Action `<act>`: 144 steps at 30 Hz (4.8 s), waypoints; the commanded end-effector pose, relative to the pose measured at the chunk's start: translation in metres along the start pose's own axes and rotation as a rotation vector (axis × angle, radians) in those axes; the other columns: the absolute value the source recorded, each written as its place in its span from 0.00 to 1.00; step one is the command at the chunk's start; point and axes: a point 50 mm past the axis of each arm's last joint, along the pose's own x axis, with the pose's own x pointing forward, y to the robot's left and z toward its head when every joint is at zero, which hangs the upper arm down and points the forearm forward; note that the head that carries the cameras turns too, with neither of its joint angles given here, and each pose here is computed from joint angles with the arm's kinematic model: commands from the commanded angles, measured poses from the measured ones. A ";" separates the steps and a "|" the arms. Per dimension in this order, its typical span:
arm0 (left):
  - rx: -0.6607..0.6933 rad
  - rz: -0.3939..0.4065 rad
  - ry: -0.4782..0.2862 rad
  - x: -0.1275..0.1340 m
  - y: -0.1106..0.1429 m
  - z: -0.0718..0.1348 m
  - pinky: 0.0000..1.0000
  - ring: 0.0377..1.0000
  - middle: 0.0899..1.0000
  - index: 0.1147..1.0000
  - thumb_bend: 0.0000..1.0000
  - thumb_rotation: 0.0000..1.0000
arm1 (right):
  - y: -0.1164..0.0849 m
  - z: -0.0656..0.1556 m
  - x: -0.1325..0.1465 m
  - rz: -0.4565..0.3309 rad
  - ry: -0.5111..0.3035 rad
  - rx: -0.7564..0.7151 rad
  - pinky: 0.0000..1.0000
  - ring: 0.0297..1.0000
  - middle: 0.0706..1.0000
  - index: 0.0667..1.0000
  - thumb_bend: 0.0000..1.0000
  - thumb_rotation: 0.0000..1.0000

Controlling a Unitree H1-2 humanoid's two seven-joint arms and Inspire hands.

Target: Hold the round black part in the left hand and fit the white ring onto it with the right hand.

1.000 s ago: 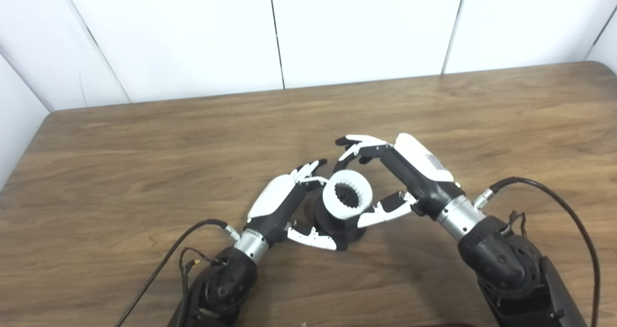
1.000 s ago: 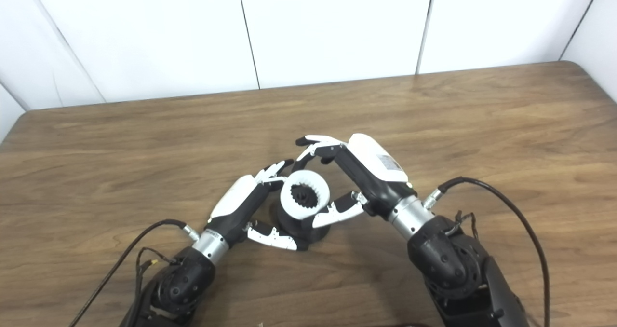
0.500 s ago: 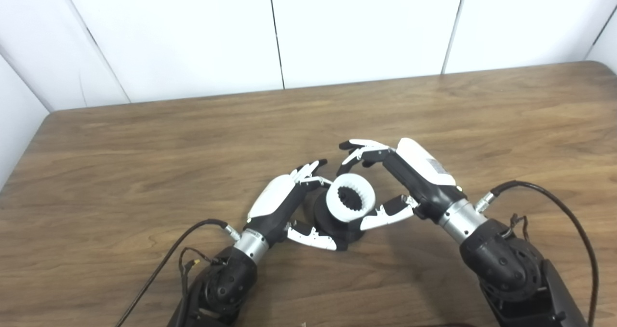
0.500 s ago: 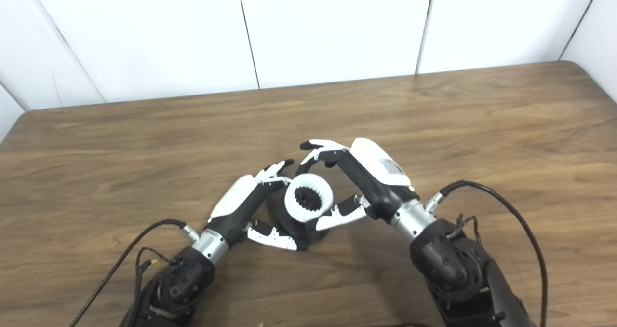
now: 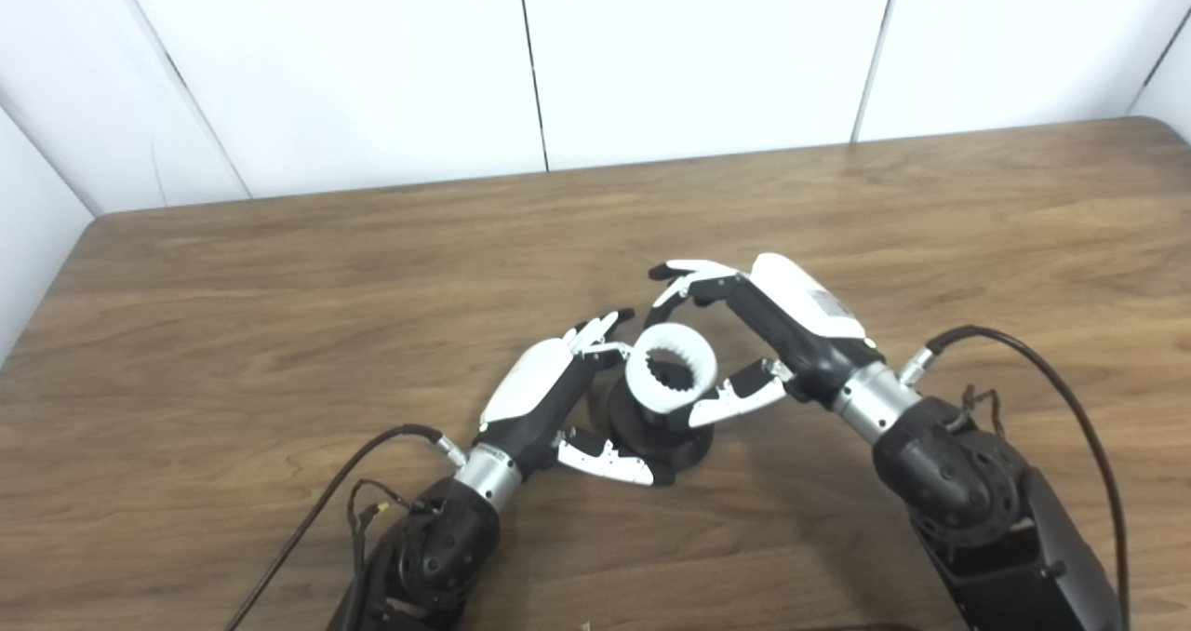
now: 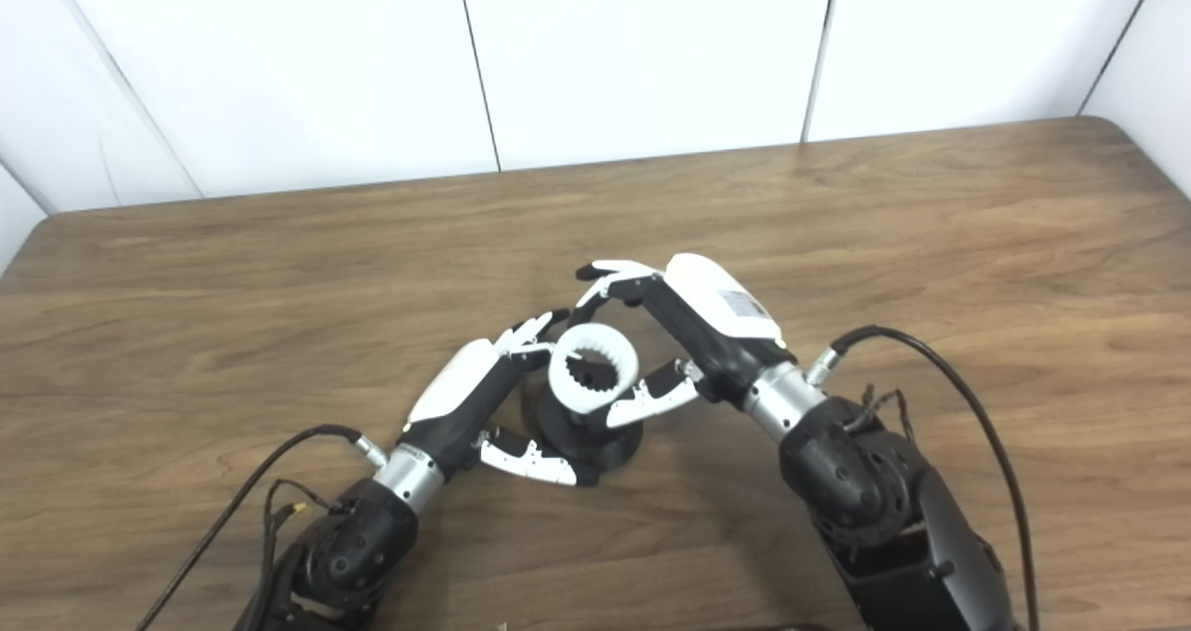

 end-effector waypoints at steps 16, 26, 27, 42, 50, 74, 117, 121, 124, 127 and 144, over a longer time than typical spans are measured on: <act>-0.002 0.023 -0.060 0.012 0.004 0.017 1.00 1.00 1.00 0.59 0.99 0.37 | 0.002 0.025 0.022 0.031 -0.112 -0.042 0.75 0.81 0.84 0.46 0.52 0.15; 0.002 0.022 -0.060 0.012 0.006 0.017 1.00 1.00 1.00 0.57 0.97 0.37 | 0.003 0.019 0.016 0.090 -0.112 -0.103 0.79 0.81 0.84 0.46 0.52 0.16; 0.003 0.022 -0.061 0.012 0.007 0.017 1.00 1.00 1.00 0.57 0.96 0.36 | 0.002 0.019 0.015 0.094 -0.115 -0.111 0.79 0.81 0.83 0.46 0.52 0.16; 0.018 0.017 -0.052 0.008 0.013 0.010 1.00 1.00 1.00 0.56 0.98 0.38 | -0.015 0.012 0.004 0.068 -0.097 -0.152 0.76 0.80 0.84 0.46 0.52 0.16; 0.028 0.006 -0.047 0.004 0.020 0.008 1.00 1.00 1.00 0.57 0.97 0.37 | -0.008 -0.001 -0.013 -0.016 -0.004 -0.030 0.71 0.79 0.82 0.46 0.52 0.15; 0.032 0.001 -0.050 0.007 0.022 0.011 1.00 1.00 1.00 0.57 0.96 0.37 | 0.010 -0.011 -0.022 -0.025 0.030 -0.010 0.70 0.80 0.83 0.46 0.52 0.15; 0.019 0.014 -0.049 0.010 0.019 0.014 1.00 1.00 1.00 0.57 0.97 0.37 | 0.000 0.010 -0.004 0.140 -0.009 -0.224 0.81 0.87 0.90 0.77 0.96 0.47; 0.019 0.012 -0.049 0.010 0.019 0.014 1.00 1.00 1.00 0.57 0.97 0.38 | 0.000 0.010 -0.005 0.159 0.007 -0.228 0.82 0.88 0.91 0.80 0.99 0.50; 0.017 0.011 -0.048 0.010 0.019 0.015 1.00 1.00 1.00 0.57 0.97 0.38 | -0.001 0.010 -0.005 0.162 0.008 -0.230 0.81 0.87 0.91 0.81 1.00 0.50; 0.018 0.013 -0.049 0.010 0.019 0.015 1.00 1.00 1.00 0.57 0.97 0.38 | -0.001 0.009 -0.006 0.162 0.009 -0.228 0.81 0.87 0.91 0.82 1.00 0.51; 0.008 0.025 -0.040 0.010 0.022 0.015 1.00 1.00 1.00 0.57 0.97 0.34 | -0.009 -0.009 -0.013 0.042 0.007 0.148 0.75 0.86 0.90 0.90 1.00 0.58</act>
